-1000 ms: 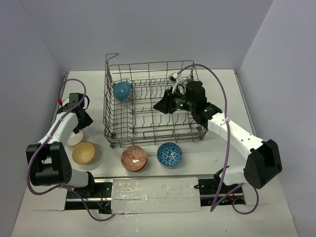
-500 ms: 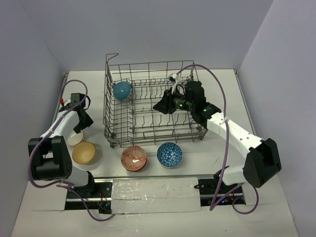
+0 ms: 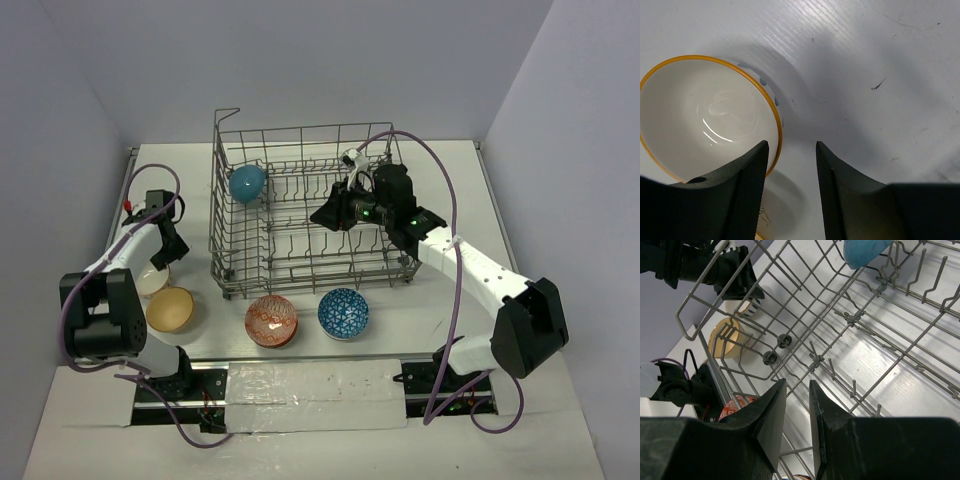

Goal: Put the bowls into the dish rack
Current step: Pick up the bowl from the corner of the board.

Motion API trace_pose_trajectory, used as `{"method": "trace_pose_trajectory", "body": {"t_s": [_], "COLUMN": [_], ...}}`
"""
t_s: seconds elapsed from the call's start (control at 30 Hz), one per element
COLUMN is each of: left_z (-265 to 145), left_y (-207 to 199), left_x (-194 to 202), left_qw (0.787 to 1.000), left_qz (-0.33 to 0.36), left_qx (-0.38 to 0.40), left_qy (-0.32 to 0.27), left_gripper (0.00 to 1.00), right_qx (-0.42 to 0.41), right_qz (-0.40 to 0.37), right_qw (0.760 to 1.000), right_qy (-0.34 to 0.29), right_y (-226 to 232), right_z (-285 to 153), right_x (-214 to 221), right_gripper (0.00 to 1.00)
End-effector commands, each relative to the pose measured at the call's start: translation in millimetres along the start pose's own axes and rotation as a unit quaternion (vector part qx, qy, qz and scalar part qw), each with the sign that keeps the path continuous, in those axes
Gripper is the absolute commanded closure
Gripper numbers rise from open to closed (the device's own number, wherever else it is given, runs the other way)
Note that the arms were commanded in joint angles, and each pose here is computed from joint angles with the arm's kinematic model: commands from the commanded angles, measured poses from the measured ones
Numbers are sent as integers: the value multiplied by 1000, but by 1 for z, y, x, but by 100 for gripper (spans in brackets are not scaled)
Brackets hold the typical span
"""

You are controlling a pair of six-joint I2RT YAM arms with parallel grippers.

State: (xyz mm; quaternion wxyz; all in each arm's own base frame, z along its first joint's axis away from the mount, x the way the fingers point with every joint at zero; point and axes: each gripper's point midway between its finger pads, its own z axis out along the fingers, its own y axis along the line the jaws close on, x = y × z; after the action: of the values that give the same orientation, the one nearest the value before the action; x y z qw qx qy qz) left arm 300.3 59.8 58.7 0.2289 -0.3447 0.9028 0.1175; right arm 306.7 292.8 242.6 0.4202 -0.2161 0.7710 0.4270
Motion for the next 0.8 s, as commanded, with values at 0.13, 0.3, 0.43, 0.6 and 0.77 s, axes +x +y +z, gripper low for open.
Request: {"method": "trace_pose_trajectory", "body": {"t_s": [0.13,0.3,0.43,0.6,0.77], "left_z": [9,12,12,13,13], "left_y": [-1,-1,-1,-1,-1], "left_x": [1,3,4,3,3], "left_qw": [1000,1000,1000,1000,1000], "left_qz": [4,7,8,9,8], "left_qx": [2,0,-1,-3,-3], "left_qy": [1,6,7,8,6], "left_gripper": [53,57,60,63,65], "right_qx": [1,0,-2,-1,0], "right_qz": [-14,-12,-12,-11,-11], "right_qw": [1000,1000,1000,1000,1000], "right_qy": [-15,-13,-13,-11,-12], "right_y": [-3,-4,-3,-4,-5], "right_z": [2,4,4,4,4], "right_x": [-10,-9,-9,-8,-8], "right_gripper": [67,68,68,68,68]}}
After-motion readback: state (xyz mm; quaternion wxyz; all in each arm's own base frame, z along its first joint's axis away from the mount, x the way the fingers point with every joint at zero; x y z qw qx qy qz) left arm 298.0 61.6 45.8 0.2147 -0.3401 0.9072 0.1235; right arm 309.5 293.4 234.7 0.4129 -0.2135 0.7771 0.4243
